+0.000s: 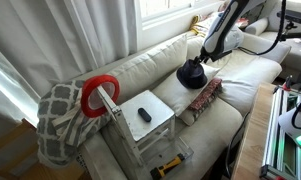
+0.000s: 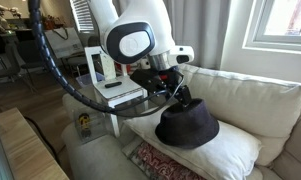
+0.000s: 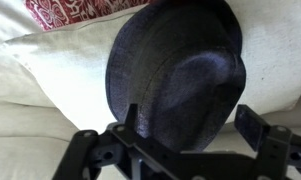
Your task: Hang the red and black hats on the backrest of the white chair
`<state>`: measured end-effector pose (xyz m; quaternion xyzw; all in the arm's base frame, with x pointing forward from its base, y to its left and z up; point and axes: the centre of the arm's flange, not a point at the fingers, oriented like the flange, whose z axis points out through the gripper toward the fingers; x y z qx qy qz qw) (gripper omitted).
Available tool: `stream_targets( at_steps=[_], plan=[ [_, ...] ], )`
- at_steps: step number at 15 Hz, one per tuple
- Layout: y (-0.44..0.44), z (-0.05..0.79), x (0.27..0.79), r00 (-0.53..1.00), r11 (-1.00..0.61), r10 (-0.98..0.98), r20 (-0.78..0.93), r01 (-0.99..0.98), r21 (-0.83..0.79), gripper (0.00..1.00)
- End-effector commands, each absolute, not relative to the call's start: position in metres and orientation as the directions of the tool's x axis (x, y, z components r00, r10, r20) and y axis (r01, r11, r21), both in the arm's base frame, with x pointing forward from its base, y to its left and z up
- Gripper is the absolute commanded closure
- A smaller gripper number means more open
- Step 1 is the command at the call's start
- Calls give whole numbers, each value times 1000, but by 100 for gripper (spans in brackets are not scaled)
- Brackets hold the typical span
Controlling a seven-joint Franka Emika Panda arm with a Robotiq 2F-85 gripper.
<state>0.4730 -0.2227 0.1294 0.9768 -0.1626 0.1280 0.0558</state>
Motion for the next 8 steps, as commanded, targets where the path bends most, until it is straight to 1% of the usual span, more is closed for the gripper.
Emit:
stream_targets(
  at_steps=[1,2,4,5,6,7,8],
  plan=[
    [-233,103,485,909,-939,-307,283,-337,64,6],
    [-234,98,485,910,-939,-307,278,-337,68,13],
    [-238,90,485,911,-937,-311,270,-342,76,15],
    [-241,87,485,910,-934,-317,268,-349,81,14],
    [-244,85,484,907,-930,-324,268,-357,84,5],
    [-246,83,485,905,-928,-329,269,-363,86,2],
    [-249,82,484,905,-926,-328,270,-365,97,3]
  ],
)
